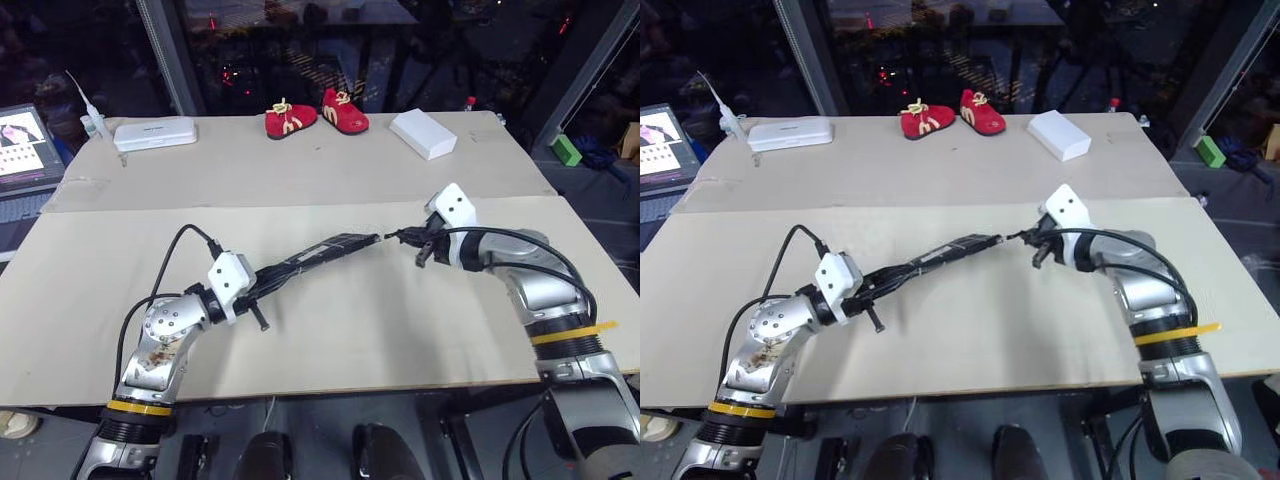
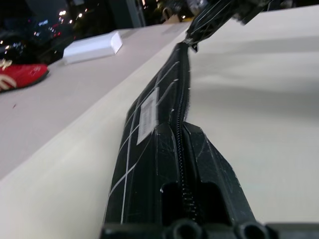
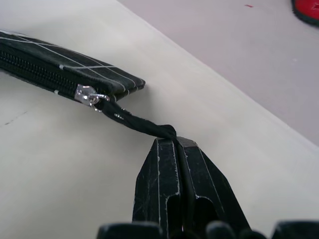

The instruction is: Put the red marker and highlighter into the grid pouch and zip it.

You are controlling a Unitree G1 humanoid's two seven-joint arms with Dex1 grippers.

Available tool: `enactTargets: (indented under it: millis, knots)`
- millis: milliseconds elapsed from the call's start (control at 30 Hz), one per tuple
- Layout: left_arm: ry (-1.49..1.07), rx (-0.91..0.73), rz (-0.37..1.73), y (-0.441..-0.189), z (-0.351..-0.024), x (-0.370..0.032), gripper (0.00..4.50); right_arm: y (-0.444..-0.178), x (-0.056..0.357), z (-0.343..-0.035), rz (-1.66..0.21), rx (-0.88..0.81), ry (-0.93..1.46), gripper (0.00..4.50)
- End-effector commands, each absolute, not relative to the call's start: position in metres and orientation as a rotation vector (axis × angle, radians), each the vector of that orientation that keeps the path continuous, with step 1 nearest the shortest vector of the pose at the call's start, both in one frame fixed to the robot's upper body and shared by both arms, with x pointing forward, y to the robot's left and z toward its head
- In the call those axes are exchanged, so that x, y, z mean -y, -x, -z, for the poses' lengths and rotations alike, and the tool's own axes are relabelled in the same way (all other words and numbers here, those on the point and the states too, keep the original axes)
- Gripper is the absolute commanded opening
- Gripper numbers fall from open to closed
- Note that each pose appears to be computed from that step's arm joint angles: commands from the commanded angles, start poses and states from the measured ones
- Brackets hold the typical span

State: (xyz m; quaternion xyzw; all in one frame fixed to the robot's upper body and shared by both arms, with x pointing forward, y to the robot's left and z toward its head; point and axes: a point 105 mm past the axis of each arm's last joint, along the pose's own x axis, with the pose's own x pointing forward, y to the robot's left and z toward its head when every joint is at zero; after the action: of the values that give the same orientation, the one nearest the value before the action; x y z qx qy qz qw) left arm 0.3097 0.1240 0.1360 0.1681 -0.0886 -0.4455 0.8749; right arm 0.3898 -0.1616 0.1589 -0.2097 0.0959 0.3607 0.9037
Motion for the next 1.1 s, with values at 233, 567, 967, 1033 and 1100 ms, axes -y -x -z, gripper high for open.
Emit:
enactTargets:
  millis: [233,567,967,1033,1100]
  knots:
    - [-0.365,0.225,0.919,-0.312,-0.144,-0.125,0.0,-0.368,0.129,-0.158,-0.913,-0.155,0.334,2.1]
    - [-0.39,0.249,0.963,-0.312,-0.145,-0.119,0.0,-0.338,0.162,-0.175,-0.973,-0.197,0.157,3.91]
    - [-0.6,0.364,1.242,-0.305,-0.144,-0.113,0.0,-0.281,0.196,-0.165,-0.946,-0.179,0.125,3.91]
    - [-0.637,0.361,1.267,-0.311,-0.138,-0.114,0.0,-0.279,0.195,-0.16,-0.933,-0.186,0.128,3.91]
    - [-0.668,0.349,1.291,-0.316,-0.129,-0.115,0.0,-0.279,0.194,-0.158,-0.919,-0.191,0.122,3.91]
